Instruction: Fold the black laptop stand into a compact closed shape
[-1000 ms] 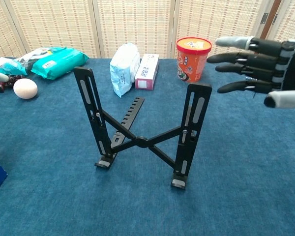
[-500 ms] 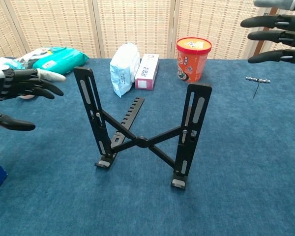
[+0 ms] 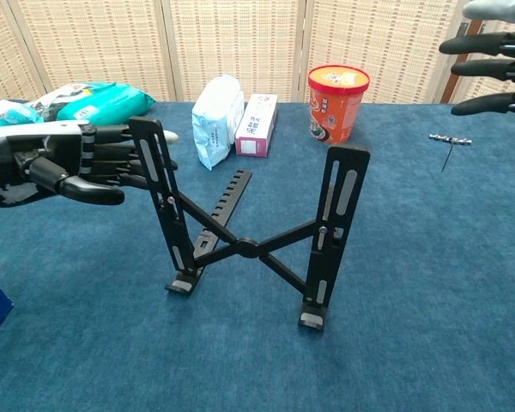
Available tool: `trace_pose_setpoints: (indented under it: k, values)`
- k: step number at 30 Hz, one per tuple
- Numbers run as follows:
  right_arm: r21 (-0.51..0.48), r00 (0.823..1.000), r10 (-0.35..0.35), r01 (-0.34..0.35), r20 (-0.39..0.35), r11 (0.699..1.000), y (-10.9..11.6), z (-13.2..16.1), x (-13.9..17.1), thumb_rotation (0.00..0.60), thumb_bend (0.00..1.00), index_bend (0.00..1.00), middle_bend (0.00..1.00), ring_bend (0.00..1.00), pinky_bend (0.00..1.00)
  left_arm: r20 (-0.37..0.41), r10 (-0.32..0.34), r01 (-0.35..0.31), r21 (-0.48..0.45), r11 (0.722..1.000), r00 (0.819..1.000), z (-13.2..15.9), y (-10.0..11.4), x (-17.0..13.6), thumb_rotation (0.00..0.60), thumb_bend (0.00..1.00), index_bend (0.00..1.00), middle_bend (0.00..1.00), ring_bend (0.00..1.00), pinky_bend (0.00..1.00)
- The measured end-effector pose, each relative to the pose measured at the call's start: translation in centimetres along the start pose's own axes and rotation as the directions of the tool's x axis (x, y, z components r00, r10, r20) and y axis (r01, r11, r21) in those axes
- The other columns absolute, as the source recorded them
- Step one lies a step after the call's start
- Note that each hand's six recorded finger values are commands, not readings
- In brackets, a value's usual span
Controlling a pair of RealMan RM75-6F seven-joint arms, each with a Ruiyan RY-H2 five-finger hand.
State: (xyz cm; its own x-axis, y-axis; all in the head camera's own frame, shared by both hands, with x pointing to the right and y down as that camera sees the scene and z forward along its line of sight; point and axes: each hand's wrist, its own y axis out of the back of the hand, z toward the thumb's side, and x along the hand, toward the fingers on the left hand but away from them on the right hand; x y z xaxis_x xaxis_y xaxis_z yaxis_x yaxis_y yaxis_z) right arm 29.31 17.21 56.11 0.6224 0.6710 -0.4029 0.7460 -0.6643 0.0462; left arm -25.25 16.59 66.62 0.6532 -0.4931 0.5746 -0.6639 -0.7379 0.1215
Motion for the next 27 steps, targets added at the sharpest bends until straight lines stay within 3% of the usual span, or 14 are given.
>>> trace_pose_setpoints:
  k: [9,27]
  values:
    - [-0.007,1.000,-0.023,0.023,0.016,1.000,0.5,-0.5,0.4,0.600,0.01,0.00,0.12,0.00,0.18,0.027,-0.097,0.098,-0.039,0.994,0.995,-0.7,-1.3,1.8,0.600,0.14,0.11,0.22,0.17,0.20]
    - [-0.008,0.999,-0.048,0.048,0.020,0.999,0.9,-0.9,1.0,0.600,0.01,0.00,0.12,0.00,0.18,0.032,-0.172,0.174,-0.108,0.979,0.985,-1.8,-2.9,2.5,0.600,0.14,0.11,0.22,0.17,0.24]
